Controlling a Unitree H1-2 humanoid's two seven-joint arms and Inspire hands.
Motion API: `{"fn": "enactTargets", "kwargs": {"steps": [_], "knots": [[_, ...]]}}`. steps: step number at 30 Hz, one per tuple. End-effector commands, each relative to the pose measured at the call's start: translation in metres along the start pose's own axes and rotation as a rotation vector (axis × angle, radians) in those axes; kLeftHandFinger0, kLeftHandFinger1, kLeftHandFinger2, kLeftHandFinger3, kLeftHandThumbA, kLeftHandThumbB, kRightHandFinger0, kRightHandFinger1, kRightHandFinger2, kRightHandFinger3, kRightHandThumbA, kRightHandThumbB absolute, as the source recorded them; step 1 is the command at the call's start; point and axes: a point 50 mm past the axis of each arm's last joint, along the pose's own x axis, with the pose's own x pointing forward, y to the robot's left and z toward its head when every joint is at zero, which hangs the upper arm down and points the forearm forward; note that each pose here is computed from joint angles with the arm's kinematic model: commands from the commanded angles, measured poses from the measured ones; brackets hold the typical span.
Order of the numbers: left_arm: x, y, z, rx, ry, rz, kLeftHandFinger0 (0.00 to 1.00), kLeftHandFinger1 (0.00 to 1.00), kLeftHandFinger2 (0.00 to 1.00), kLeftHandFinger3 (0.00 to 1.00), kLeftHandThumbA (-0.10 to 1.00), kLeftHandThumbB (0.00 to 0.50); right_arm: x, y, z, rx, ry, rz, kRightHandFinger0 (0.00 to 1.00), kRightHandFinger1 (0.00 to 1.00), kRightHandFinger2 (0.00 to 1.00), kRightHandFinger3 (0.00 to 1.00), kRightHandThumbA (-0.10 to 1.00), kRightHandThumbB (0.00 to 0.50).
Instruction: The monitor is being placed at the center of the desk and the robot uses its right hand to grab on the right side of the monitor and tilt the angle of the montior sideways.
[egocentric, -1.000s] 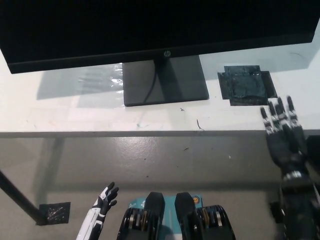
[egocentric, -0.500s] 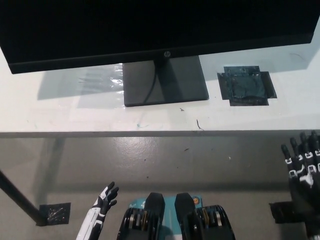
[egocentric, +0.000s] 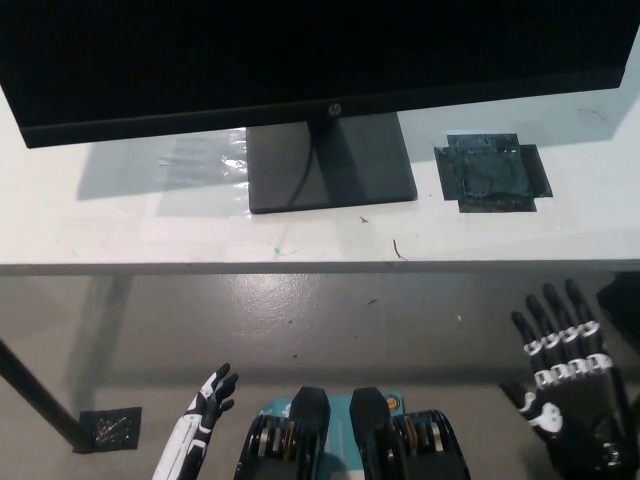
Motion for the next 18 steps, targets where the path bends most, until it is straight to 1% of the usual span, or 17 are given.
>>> {"fn": "enactTargets", "kwargs": {"steps": [1,2,7,10,12,14,18], "knots": [[0.008,0.003,0.014,0.044,-0.086,-0.016,1.00,1.00,1.00,1.00,1.00,0.336,0.009,-0.004,-0.045,-0.551,-0.047,0.130,1.00,1.00,1.00,1.00,1.00,0.245],[0.009,0.004,0.015,0.047,-0.089,-0.017,1.00,1.00,1.00,1.00,1.00,0.336,0.010,-0.007,-0.052,-0.553,-0.022,0.121,1.00,1.00,1.00,1.00,1.00,0.261],[0.010,0.004,0.014,0.053,-0.085,-0.020,1.00,1.00,1.00,1.00,1.00,0.336,0.013,-0.018,-0.069,-0.600,0.044,0.090,1.00,1.00,1.00,1.00,1.00,0.280],[0.011,0.005,0.014,0.061,-0.086,-0.025,1.00,1.00,1.00,1.00,1.00,0.340,0.015,-0.020,-0.076,-0.621,0.066,0.087,1.00,1.00,1.00,1.00,1.00,0.318],[0.012,0.005,0.015,0.060,-0.090,-0.026,1.00,1.00,1.00,1.00,1.00,0.343,0.016,-0.021,-0.080,-0.637,0.078,0.088,1.00,1.00,1.00,1.00,1.00,0.312],[0.011,0.005,0.015,0.059,-0.089,-0.025,1.00,1.00,1.00,1.00,1.00,0.343,0.015,-0.020,-0.081,-0.637,0.079,0.088,1.00,1.00,1.00,1.00,1.00,0.327],[0.010,0.005,0.014,0.061,-0.089,-0.025,1.00,1.00,1.00,1.00,1.00,0.347,0.015,-0.019,-0.082,-0.642,0.079,0.087,1.00,1.00,1.00,1.00,1.00,0.328]]}}
